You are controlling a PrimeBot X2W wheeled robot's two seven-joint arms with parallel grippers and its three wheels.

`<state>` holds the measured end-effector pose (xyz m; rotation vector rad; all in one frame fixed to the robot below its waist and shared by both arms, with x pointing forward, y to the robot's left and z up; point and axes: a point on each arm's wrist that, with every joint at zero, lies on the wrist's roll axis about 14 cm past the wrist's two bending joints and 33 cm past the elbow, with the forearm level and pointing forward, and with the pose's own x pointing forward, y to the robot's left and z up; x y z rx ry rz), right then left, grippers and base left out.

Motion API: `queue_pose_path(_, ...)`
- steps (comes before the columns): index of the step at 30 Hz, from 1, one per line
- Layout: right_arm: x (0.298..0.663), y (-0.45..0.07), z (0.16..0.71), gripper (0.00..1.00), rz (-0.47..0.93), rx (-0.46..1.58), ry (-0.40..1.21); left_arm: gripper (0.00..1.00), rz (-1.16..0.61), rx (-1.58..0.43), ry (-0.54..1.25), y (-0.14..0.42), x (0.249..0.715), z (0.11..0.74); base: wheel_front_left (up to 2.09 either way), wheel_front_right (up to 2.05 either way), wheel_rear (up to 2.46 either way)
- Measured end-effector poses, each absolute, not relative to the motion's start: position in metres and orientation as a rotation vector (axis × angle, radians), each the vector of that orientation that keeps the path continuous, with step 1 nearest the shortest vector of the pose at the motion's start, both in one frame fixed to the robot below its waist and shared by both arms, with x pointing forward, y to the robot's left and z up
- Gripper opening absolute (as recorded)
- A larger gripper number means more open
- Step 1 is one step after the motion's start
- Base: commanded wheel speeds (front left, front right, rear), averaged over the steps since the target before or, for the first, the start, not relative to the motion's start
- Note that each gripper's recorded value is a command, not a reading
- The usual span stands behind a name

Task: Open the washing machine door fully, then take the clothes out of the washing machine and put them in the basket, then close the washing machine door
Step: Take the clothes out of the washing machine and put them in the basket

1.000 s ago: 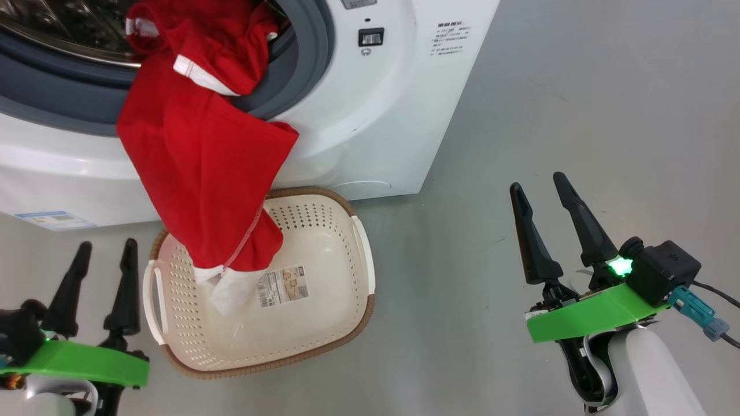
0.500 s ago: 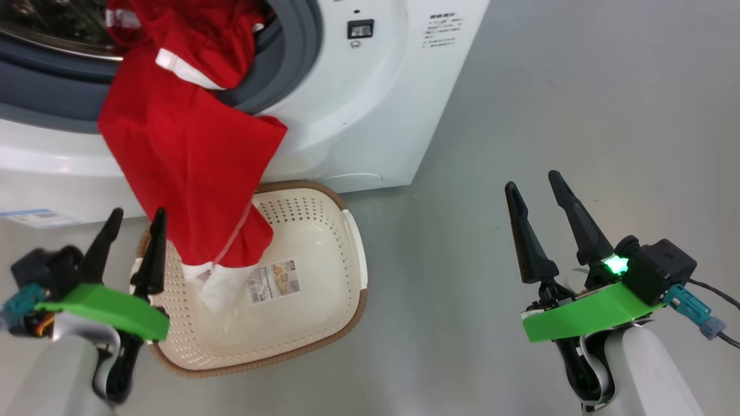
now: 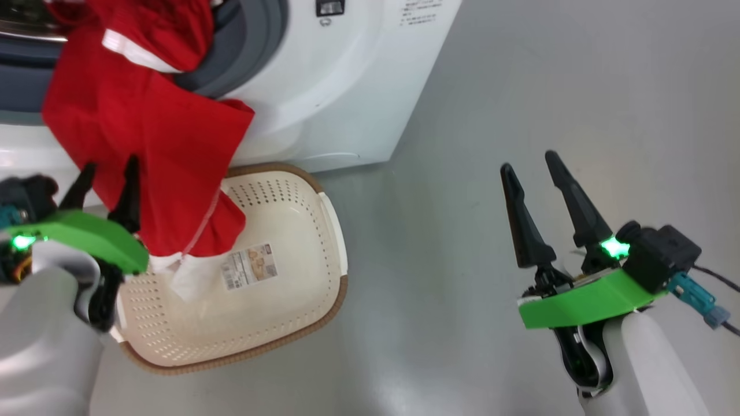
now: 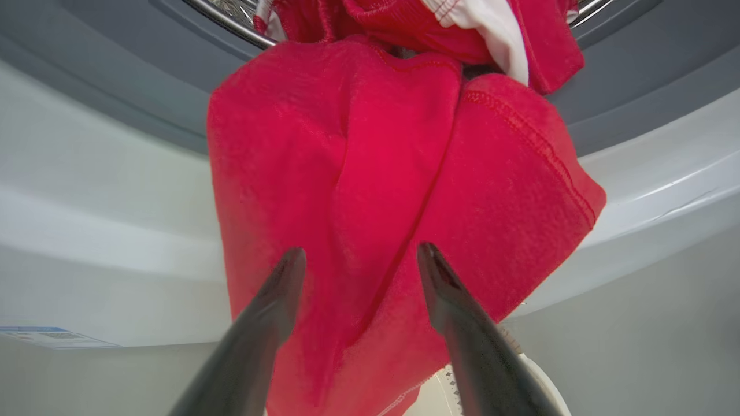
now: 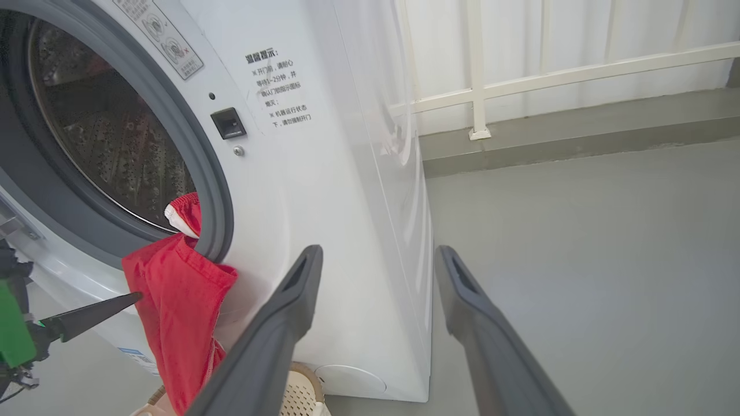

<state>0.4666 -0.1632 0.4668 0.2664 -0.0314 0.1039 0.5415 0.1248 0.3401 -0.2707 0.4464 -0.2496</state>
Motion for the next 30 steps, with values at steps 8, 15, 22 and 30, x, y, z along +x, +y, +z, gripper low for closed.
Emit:
queue_pose_path(8, 0.472, -0.17, 0.461, 1.0, 0.087, 0.276, -0.026, 1.0, -0.256, -0.287, 0.524, 0.111, 0.554, 0.318, 0.0, 0.0, 0.0)
queue_pose_path(15, 0.473, -0.175, 0.455, 1.0, 0.073, 0.273, -0.014, 1.0, -0.278, -0.243, 0.567, 0.107, 0.565, 0.305, 0.0, 0.0, 0.0)
queue_pose_path(22, 0.472, -0.178, 0.451, 1.0, 0.062, 0.269, -0.004, 1.0, -0.264, -0.242, 0.544, 0.112, 0.582, 0.308, 0.0, 0.0, 0.0)
queue_pose_path(30, 0.473, -0.178, 0.454, 1.0, 0.063, 0.276, -0.011, 0.0, -0.277, -0.237, 0.522, 0.11, 0.581, 0.313, 0.0, 0.0, 0.0)
